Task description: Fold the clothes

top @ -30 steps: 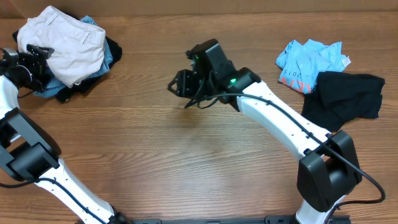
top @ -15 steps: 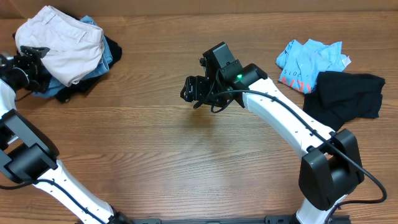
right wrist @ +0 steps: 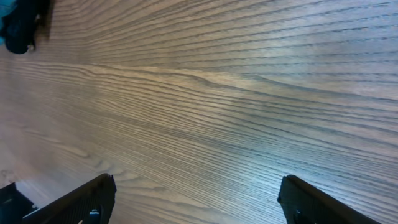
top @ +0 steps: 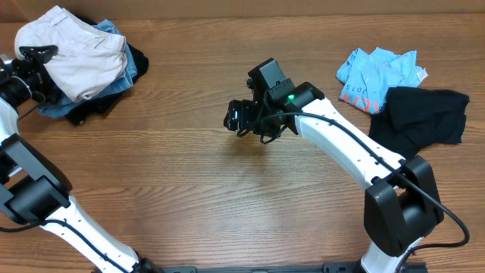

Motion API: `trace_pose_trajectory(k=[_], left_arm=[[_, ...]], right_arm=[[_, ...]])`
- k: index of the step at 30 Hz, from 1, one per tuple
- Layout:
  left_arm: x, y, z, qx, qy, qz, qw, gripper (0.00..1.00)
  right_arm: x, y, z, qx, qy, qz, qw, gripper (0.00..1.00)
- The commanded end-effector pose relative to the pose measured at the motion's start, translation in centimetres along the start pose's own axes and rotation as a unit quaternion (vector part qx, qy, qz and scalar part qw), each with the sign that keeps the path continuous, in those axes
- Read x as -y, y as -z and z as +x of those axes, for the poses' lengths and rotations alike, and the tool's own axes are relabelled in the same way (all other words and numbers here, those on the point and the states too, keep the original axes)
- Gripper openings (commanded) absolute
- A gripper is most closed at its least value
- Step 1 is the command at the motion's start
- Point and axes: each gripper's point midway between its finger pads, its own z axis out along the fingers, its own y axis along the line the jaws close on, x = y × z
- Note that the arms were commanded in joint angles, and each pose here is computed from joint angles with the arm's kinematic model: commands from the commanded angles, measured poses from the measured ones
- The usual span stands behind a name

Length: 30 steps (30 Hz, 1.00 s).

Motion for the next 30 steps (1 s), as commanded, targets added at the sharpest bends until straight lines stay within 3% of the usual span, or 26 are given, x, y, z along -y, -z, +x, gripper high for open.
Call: trace_pose_trajectory(k=[1, 2, 3, 4, 5, 6, 7, 8, 9, 10, 11, 12, 13, 14, 15, 16, 17, 18, 19, 20, 21, 22, 26, 30], left_arm=[[-0.5, 0.9, 0.0, 0.013, -0.040, -0.032, 0.999, 0.82], [-1.1, 1.1, -0.2, 0.023, -0.040, -0.052, 0.998, 0.06], [-1.7, 1.3, -0.3, 0.031, -0.026, -0.068, 0.997, 0.04], [-2.0, 1.4, -0.5, 0.036, -0.023, -0.075, 0.996, 0.16], [-2.0, 1.4, -0.4, 0.035, -0.023, -0.075, 0.996, 0.51], [-2.0, 1.4, -0.4, 0.035, -0.031, -0.075, 0.996, 0.18], [-2.0, 1.4, -0.4, 0.035, -0.030, -0.075, 0.996, 0.20], [-2.0, 1.4, -0.4, 0.035, -0.030, -0.075, 0.996, 0.68], [-2.0, 1.4, -0.5, 0.036, -0.031, -0.075, 0.996, 1.00], [-1.8, 1.4, -0.5, 0.035, -0.042, -0.073, 0.996, 0.41], [-1.8, 1.4, -0.5, 0.034, -0.047, -0.072, 0.996, 0.04], [-1.8, 1.4, -0.4, 0.033, -0.044, -0.070, 0.996, 0.35], [-1.7, 1.4, -0.4, 0.032, -0.044, -0.069, 0.996, 1.00], [-1.5, 1.3, -0.3, 0.028, -0.052, -0.063, 0.996, 0.22], [-1.6, 1.3, -0.3, 0.029, -0.051, -0.065, 0.996, 0.04], [-1.6, 1.3, -0.4, 0.030, -0.044, -0.065, 0.996, 0.44], [-1.6, 1.3, -0.4, 0.031, -0.045, -0.065, 0.996, 1.00], [-1.5, 1.3, -0.3, 0.028, -0.057, -0.063, 0.996, 0.31], [-1.6, 1.3, -0.2, 0.026, -0.054, -0.065, 0.996, 0.04], [-1.6, 1.3, -0.3, 0.028, -0.041, -0.066, 0.997, 0.05], [-1.6, 1.3, -0.3, 0.028, -0.039, -0.065, 0.997, 0.67], [-1.5, 1.3, -0.3, 0.028, -0.040, -0.064, 0.997, 1.00], [-1.2, 1.6, 0.3, 0.017, -0.035, -0.057, 0.998, 1.00], [-2.5, 3.7, 0.0, 0.061, -0.012, -0.138, 0.989, 1.00]], right_arm=[[0.8, -0.1, 0.1, 0.004, 0.002, 0.020, 1.000, 0.89], [0.9, -0.1, 0.1, 0.003, 0.001, 0.022, 1.000, 0.88], [0.9, -0.1, 0.1, 0.003, 0.001, 0.023, 1.000, 0.88], [0.9, -0.1, 0.1, 0.003, 0.001, 0.023, 1.000, 0.88], [0.9, -0.1, 0.1, 0.004, 0.001, 0.024, 1.000, 0.88], [0.9, -0.1, 0.1, 0.004, 0.001, 0.024, 1.000, 0.88], [0.9, -0.1, 0.1, 0.004, 0.001, 0.024, 1.000, 0.88], [0.9, -0.1, 0.1, 0.004, 0.001, 0.024, 1.000, 0.88], [0.9, -0.1, 0.1, 0.004, 0.001, 0.024, 1.000, 0.88], [0.9, -0.1, 0.1, 0.004, 0.001, 0.024, 1.000, 0.88], [0.9, -0.1, 0.1, 0.004, 0.001, 0.024, 1.000, 0.88], [0.9, -0.1, 0.1, 0.004, 0.001, 0.024, 1.000, 0.88], [0.9, -0.1, 0.1, 0.004, 0.001, 0.024, 1.000, 0.88], [0.9, -0.1, 0.1, 0.004, 0.001, 0.024, 1.000, 0.88], [0.9, -0.1, 0.1, 0.004, 0.001, 0.024, 1.000, 0.88], [0.9, -0.1, 0.1, 0.004, 0.001, 0.024, 1.000, 0.88], [0.9, -0.1, 0.1, 0.004, 0.001, 0.024, 1.000, 0.88], [0.9, -0.1, 0.1, 0.004, 0.001, 0.024, 1.000, 0.88], [0.9, -0.1, 0.1, 0.004, 0.001, 0.024, 1.000, 0.88], [0.9, -0.1, 0.1, 0.004, 0.001, 0.024, 1.000, 0.88], [0.9, -0.1, 0.1, 0.004, 0.001, 0.024, 1.000, 0.88], [0.9, -0.1, 0.1, 0.004, 0.001, 0.024, 1.000, 0.88], [0.9, -0.1, 0.1, 0.004, 0.001, 0.024, 1.000, 0.88], [1.0, -0.1, 0.2, 0.002, 0.001, 0.025, 1.000, 0.88]])
